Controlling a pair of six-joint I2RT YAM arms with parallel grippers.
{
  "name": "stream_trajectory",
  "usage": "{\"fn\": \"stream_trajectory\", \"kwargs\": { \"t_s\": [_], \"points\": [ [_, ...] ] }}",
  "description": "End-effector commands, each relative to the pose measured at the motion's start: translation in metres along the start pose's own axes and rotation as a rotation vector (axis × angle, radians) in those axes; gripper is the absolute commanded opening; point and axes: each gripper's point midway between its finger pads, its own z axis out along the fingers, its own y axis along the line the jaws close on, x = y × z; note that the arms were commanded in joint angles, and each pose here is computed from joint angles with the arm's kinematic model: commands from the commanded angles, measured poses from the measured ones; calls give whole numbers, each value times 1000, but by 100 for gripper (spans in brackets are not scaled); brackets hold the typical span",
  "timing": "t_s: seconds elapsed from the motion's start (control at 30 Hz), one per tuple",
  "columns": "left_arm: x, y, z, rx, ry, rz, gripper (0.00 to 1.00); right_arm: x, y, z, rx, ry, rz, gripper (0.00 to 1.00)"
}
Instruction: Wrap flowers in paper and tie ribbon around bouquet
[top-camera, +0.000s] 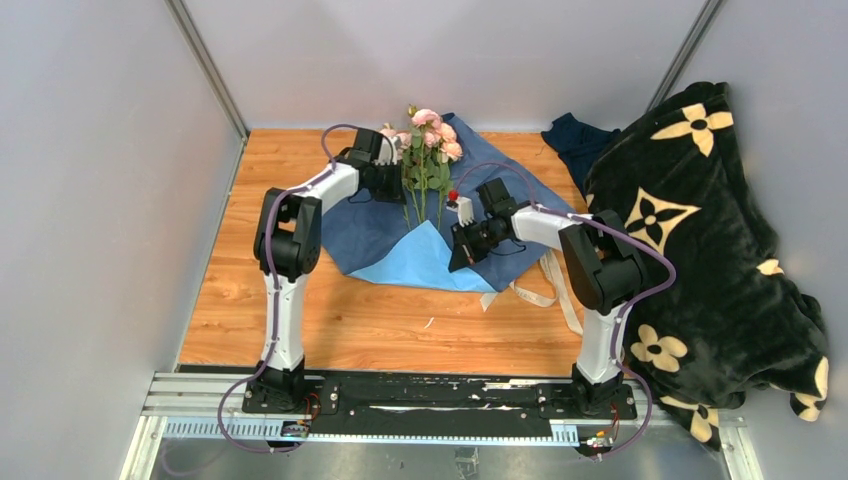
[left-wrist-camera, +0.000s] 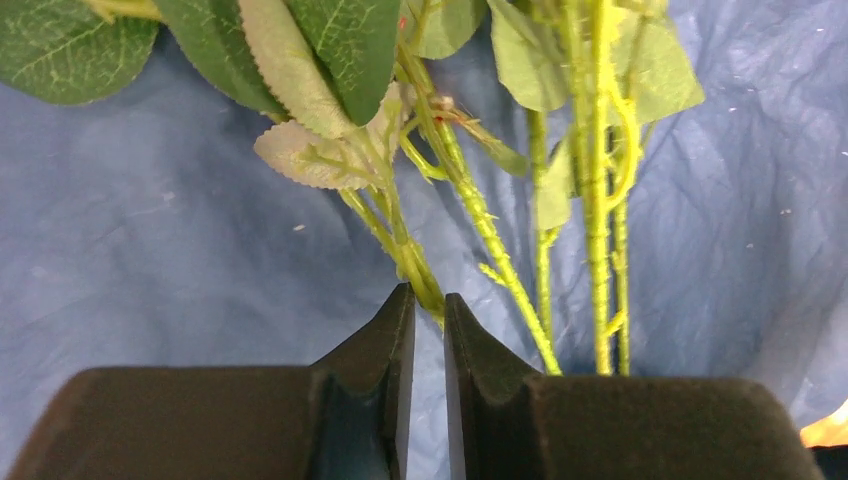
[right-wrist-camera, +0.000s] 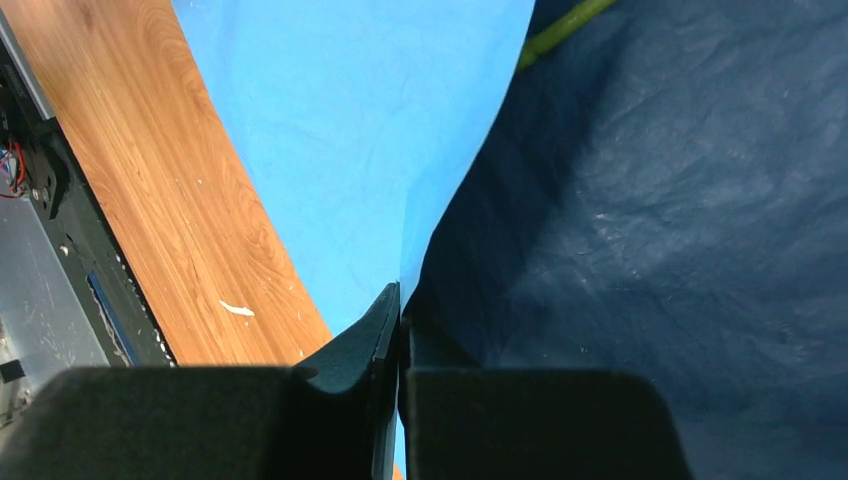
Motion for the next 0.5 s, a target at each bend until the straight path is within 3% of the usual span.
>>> {"fn": "stream_trajectory", "kwargs": {
  "t_s": [0.0, 0.1, 0.23, 0.37, 0.47],
  "points": [
    [-8, -47, 15, 96, -29, 48, 16, -5, 2, -3, -11, 33, -51, 3],
    [-7, -65, 19, 128, -31, 78, 15, -11, 1, -7, -1, 21, -62, 2],
    [-2, -55, 23, 84, -11, 98, 16, -21, 1, -10, 9, 0, -58, 2],
    [6, -59, -1, 95, 18, 136, 37, -25, -7, -10, 51, -4, -32, 0],
    [-11, -64, -46, 103, -49, 226, 61, -19, -21, -15, 118, 5, 32, 0]
  ]
}}
